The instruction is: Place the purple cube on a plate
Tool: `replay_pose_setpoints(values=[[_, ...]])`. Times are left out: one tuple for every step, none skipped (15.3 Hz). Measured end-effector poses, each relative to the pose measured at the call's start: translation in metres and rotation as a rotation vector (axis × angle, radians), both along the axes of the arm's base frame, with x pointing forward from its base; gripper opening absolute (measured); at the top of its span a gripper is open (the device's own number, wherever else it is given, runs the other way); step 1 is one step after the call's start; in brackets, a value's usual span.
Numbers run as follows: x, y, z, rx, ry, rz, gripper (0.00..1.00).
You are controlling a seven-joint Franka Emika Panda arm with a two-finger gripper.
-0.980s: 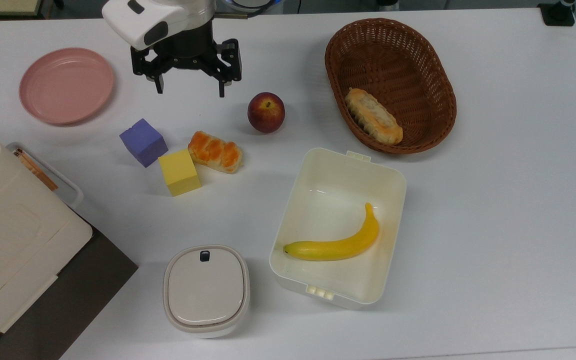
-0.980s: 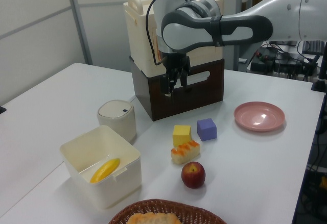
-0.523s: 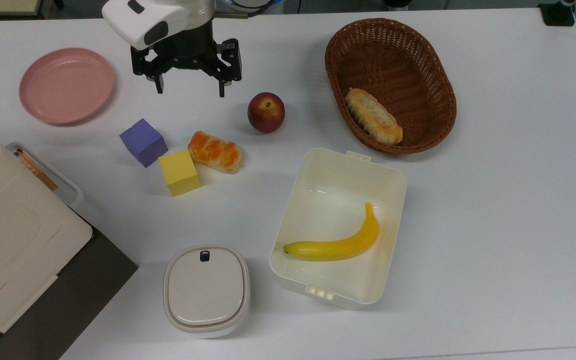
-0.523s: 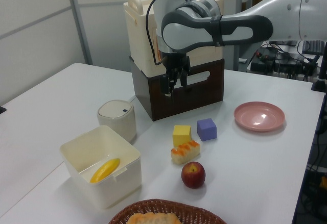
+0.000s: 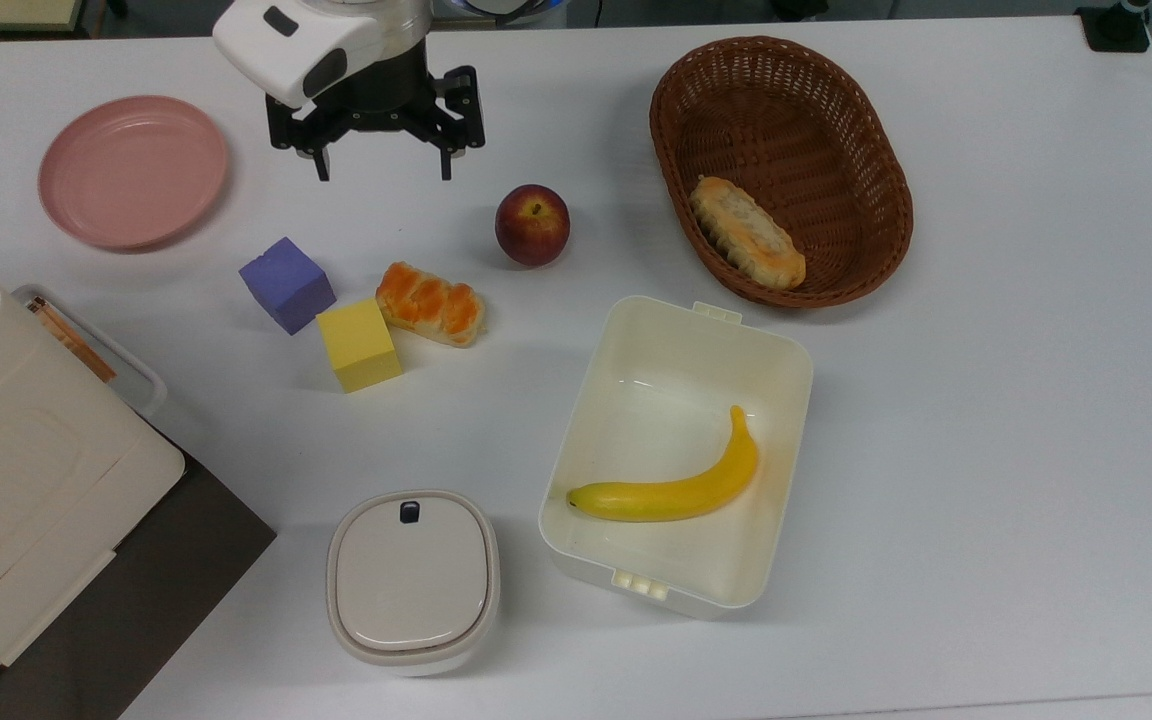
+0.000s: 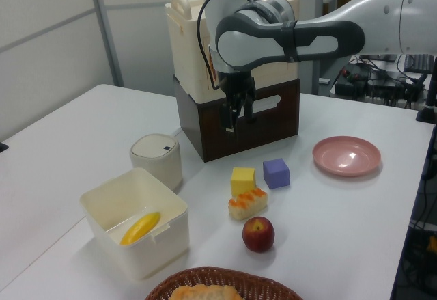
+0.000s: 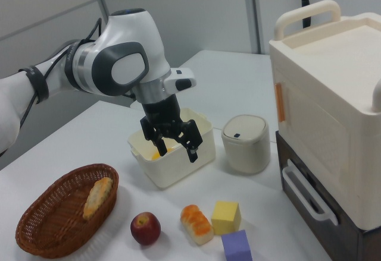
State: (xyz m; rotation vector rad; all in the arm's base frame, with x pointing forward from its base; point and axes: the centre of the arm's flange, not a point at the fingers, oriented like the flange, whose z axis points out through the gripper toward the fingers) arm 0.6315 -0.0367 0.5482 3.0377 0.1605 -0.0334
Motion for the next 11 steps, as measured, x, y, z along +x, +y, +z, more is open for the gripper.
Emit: replay_pose_setpoints(values=[[-0.0008, -0.0001, -0.0006, 0.000, 0.009, 0.013, 1.00], [-0.0014, -0.0001, -0.0011, 0.001, 0.015, 0.019, 1.00], [-0.0016, -0.0001, -0.0012, 0.001, 0.017, 0.024, 1.00], [-0.0016, -0.0001, -0.0012, 0.001, 0.017, 0.026, 1.00], [-0.0016, -0.0002, -0.0012, 0.001, 0.017, 0.026, 1.00], [-0.0016, -0.0002, -0.0012, 0.001, 0.017, 0.027, 1.00], [-0.0016, -0.0003, -0.0012, 0.001, 0.018, 0.029, 1.00], [-0.0016, -0.0005, -0.0012, 0.001, 0.019, 0.037, 1.00], [-0.0017, -0.0007, -0.0012, 0.001, 0.020, 0.048, 1.00], [-0.0017, -0.0012, -0.0012, 0.002, 0.021, 0.057, 1.00], [-0.0017, -0.0015, -0.0012, 0.002, 0.022, 0.065, 1.00]])
